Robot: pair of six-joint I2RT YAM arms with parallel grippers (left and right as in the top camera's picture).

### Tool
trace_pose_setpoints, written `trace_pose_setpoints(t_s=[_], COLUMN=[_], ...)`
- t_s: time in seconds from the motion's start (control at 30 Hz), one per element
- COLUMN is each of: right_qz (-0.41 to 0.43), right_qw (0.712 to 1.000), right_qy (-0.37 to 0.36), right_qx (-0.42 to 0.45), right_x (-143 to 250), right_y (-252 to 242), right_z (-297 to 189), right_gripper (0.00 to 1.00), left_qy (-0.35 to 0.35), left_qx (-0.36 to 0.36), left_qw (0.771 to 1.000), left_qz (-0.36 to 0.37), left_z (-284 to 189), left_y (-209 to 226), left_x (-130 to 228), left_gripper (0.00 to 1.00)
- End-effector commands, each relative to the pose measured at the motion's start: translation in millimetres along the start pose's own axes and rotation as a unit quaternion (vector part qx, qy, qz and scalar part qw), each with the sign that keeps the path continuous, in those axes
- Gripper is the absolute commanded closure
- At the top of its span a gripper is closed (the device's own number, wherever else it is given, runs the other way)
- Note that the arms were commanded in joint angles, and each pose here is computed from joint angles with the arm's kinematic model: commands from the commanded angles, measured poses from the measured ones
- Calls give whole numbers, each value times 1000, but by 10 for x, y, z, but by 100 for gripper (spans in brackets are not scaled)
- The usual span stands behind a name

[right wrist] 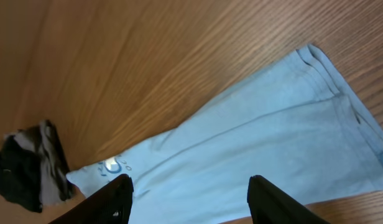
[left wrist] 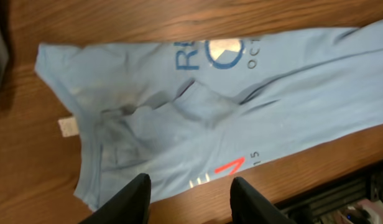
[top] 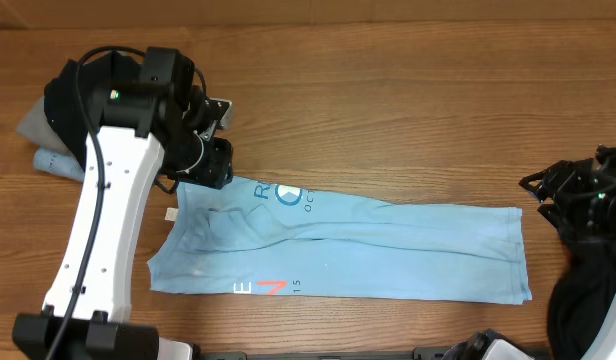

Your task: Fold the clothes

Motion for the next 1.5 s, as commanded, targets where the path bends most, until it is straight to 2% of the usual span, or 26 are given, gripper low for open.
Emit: trace_pose_setpoints(t_s=[0.0,0.1,0.23,0.33,0.37,0.5,0.63,0.67,0.73,0.77,1.03,1.3,1.37,1.47], right_qz=[10,12,5,-1,-2,-2,-3,-3,-3,-3,-4,-8,-8,-8], right_qw=[1000,1000,1000,1000,1000,1000,1000,1000,1000,1000,1000,1000,1000,1000], right_qy=[-4,1,5,9,8,5,5,5,4,4,1,-5,-6,-6], right_qx=[-10,-9,-9,-9,-7,-1,-1,-1,-1,-1,-2,-3,-4,-4], right_x=[49,50,67,82,83,78,76,76,74,74,65,46,43,43], right_y=[35,31,58,81,82,72,73,74,74,73,77,83,84,84], right_z=[-53,-39,-22,-8,-5,-5,-5,-6,-6,-5,-6,-6,-6,-6], right_gripper=[37,38,38,38,38,38,39,39,39,39,40,41,40,41], left_qy=[18,39,67,83,99,153,168,170,177,179,186,254,267,288], left_qx=[31,38,33,40,46,68,75,76,88,98,175,209,210,209], left_qw=[999,996,994,991,989,980,977,977,975,974,964,944,940,934], left_qz=[24,68,75,100,105,111,107,109,104,100,70,26,25,27], left_z=[485,1068,1530,1715,1788,2031,2131,2135,2093,2066,1704,1644,1664,1664], left_y=[-125,-159,-58,-19,-10,12,23,24,-4,-25,-218,-365,-429,-551], left_x=[-46,-70,-133,-147,-119,-15,12,17,39,43,55,265,303,340], left_gripper=[50,46,51,55,59,60,62,66,94,96,96,96,93,83])
Point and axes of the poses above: each gripper's point midway between its finger pads, its own z axis out along the fingers, its own y axis along the line the jaws close on, x = y × z, the point moved 9 cm from there along -z, back along the fingers, and after that the axes turned 10 degrees about z, right-handed, at the moved point
